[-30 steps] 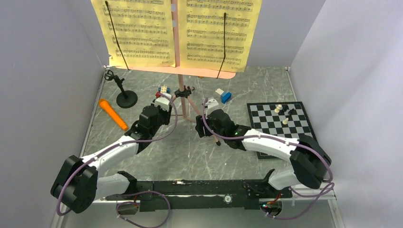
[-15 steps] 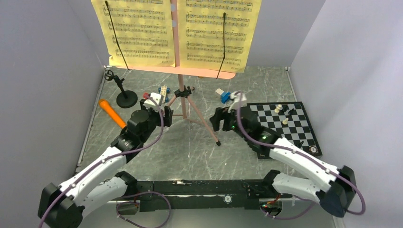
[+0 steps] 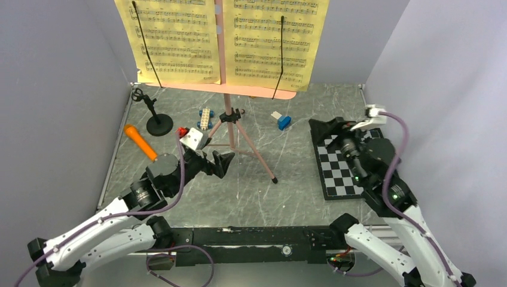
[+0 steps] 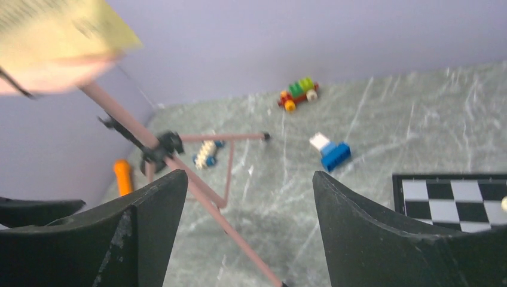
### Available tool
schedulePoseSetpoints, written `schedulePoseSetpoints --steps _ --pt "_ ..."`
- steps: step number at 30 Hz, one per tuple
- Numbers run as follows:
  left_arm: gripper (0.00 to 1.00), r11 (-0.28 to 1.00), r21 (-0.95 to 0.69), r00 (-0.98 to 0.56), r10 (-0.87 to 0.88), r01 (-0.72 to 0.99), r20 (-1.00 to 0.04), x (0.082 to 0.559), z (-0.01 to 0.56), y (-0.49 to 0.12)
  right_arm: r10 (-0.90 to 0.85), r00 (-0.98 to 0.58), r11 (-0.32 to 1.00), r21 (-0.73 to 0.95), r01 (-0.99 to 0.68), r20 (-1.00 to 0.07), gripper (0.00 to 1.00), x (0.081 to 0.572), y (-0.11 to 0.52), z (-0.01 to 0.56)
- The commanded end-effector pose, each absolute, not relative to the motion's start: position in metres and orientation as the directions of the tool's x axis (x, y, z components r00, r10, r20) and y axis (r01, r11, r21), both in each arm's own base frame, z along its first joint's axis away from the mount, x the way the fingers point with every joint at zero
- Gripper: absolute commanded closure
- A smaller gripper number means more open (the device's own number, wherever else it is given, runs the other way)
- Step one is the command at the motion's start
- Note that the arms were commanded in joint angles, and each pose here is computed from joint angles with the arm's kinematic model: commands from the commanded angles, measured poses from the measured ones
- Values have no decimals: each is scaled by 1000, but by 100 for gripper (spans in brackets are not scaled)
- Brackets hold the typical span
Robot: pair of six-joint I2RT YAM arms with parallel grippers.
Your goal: Pack up the instrument practice props
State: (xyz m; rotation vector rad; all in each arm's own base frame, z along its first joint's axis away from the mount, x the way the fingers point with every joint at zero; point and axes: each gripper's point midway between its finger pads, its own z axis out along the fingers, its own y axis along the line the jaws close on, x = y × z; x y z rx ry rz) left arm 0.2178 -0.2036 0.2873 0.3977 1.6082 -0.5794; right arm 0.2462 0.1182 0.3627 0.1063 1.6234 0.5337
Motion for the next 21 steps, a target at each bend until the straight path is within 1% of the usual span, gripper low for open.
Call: schedulePoseSetpoints --steps 1,4,8,11,13,15,18,21 --pt "1 790 -112 -1 -140 603 -990 206 372 -212 379 -19 887 369 -277 -925 18 228 101 426" --pt "1 758 -139 33 -207 638 -978 200 426 -217 376 26 873 345 -344 -926 18 222 106 458" --pt "1 740 -200 63 -312 642 -948 200 477 -217 387 64 832 319 -455 -920 17 215 123 482" --pt "1 614 -132 128 -361 778 -924 177 511 -238 413 89 811 321 -489 -906 16 219 131 490" --pt "1 553 -125 142 -414 824 -899 168 536 -248 425 103 802 322 -503 -899 16 224 136 494" --pt "1 532 -102 159 -422 840 -893 169 562 -258 439 114 794 325 -513 -891 16 231 141 498" --pt "1 558 -93 153 -379 824 -913 184 582 -274 460 132 774 324 -543 -878 16 235 150 509" --pt "1 507 -45 169 -368 861 -914 183 602 -293 470 146 770 323 -550 -871 16 243 155 516"
